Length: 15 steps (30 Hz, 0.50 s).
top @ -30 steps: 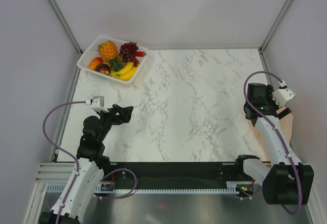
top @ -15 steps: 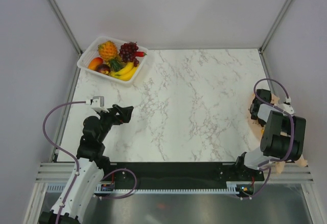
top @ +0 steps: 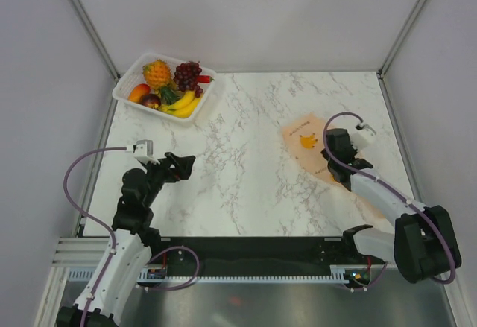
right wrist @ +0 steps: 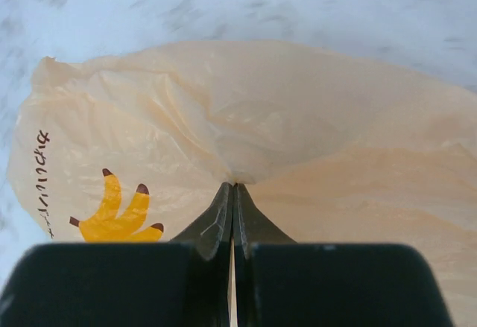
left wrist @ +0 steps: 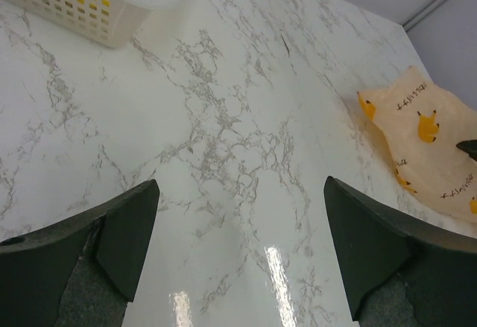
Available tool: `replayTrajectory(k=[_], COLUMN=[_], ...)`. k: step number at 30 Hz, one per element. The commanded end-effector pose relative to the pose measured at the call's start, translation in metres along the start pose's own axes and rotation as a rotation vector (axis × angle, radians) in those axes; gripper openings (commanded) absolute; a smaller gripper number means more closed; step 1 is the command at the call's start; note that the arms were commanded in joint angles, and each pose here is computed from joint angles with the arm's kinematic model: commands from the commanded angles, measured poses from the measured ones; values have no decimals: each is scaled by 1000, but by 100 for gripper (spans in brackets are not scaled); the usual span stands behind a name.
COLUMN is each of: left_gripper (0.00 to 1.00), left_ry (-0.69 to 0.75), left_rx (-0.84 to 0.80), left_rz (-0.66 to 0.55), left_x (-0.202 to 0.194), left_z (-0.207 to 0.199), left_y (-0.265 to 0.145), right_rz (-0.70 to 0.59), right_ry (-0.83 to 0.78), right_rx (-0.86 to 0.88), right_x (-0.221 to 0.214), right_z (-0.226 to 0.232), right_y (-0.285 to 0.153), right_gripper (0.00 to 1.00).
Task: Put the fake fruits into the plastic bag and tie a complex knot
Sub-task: Move the plastic bag to the center of the board.
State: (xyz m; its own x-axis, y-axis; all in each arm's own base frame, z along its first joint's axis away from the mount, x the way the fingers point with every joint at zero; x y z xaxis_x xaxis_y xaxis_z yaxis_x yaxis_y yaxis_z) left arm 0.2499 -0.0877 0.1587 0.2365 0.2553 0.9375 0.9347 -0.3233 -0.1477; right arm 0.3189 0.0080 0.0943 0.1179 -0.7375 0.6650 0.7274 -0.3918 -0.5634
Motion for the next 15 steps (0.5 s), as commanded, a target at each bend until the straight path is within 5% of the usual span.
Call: replayTrajectory(k=[1,6,7,8,9,10,15], left_gripper=[100,100,100,100,100,100,100], left_ry=[37,41,41,40,40,39,35], left_rx=[-34,-43,-44,-50,-51,-49,-54], left_rz=[-29,-25,-24,-17,-14,-13,3], left_x=[9,9,9,8,7,7,6], left_z=[-6,-7,-7,-8,-8,-7,-8], left_y=[2,1,2,2,3,3,6], right_rz=[135,270,370,400,404,401,366], right_ry=[-68,-351,-400,-449,-506,-531,-693], right_rx=[311,625,733,765,799,824,907], right_x=[-47,-103,-116,-125,-128,-127,-121], right_z=[82,155,172,176,178,182,189], right_y=[-57,-130,-152,-154,-157,-160,-168], right_gripper=[0,0,6,17,47,97,98])
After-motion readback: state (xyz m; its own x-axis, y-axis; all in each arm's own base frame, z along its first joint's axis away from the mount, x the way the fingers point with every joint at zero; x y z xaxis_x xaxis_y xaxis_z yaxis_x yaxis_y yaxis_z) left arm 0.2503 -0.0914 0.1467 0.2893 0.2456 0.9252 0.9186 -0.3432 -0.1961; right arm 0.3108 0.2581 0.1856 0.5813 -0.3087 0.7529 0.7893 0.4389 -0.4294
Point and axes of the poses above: each gripper's point midway between its finger pads, its own y axis out along the fingers, its own z axis along the line the jaws close on, x = y × z, the point moved 1 cm from there along -y, back along the fingers, and after that the axes turned 10 degrees about y, right-handed, at the moved point
